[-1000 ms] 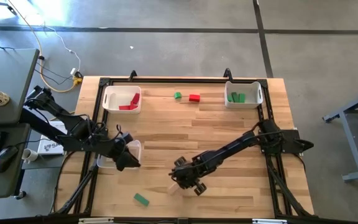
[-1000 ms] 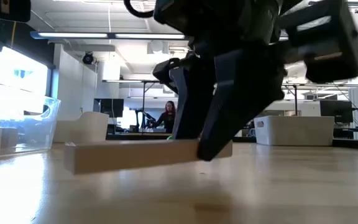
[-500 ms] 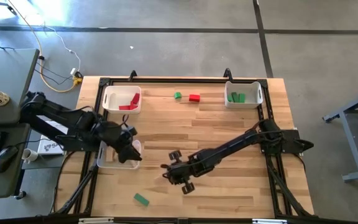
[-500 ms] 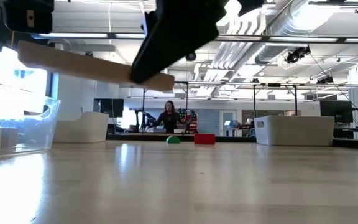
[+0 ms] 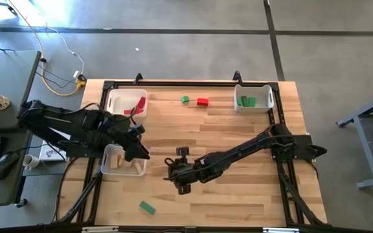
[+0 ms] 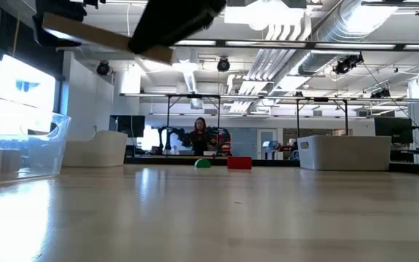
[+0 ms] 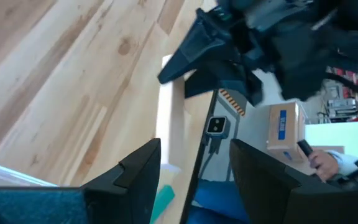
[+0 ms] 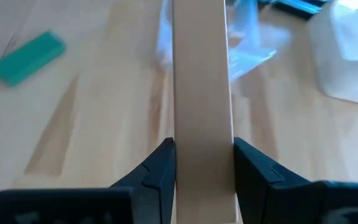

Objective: Sort & place blocks by color
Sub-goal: Put the cream rectangle into the transparent bin

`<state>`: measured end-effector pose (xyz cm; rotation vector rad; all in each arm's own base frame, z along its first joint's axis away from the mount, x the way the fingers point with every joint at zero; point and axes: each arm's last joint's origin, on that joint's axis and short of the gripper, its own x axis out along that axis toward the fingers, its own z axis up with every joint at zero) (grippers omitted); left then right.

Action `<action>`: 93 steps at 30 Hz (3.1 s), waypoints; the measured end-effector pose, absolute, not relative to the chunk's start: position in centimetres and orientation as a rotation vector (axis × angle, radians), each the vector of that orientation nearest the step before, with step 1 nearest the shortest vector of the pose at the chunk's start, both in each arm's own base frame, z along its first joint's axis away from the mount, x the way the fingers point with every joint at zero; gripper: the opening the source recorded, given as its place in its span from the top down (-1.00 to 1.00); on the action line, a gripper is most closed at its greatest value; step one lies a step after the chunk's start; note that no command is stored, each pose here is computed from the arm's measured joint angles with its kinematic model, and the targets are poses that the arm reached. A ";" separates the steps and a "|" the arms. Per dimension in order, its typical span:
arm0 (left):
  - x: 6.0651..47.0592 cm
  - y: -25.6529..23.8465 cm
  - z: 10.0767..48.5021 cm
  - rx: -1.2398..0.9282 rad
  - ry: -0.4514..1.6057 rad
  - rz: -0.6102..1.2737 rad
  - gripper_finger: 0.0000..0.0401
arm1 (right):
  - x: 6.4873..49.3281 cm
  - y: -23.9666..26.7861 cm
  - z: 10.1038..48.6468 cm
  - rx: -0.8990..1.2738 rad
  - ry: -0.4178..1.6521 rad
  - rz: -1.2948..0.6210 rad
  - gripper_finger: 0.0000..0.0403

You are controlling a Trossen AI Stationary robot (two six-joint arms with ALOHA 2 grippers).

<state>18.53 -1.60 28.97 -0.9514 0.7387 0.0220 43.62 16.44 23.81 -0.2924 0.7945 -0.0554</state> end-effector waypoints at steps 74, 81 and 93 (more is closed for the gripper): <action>16.2 -1.0 27.5 -0.781 0.927 0.125 0.82 | 44.8 15.2 29.6 -0.208 0.586 -0.358 -0.15; 14.7 -1.4 28.2 -0.795 0.912 0.099 0.82 | 44.7 14.7 31.5 -0.205 0.579 -0.379 -0.15; 11.3 -2.5 28.3 -0.836 1.035 0.069 0.82 | 44.7 13.1 32.0 -0.206 0.615 -0.436 -0.15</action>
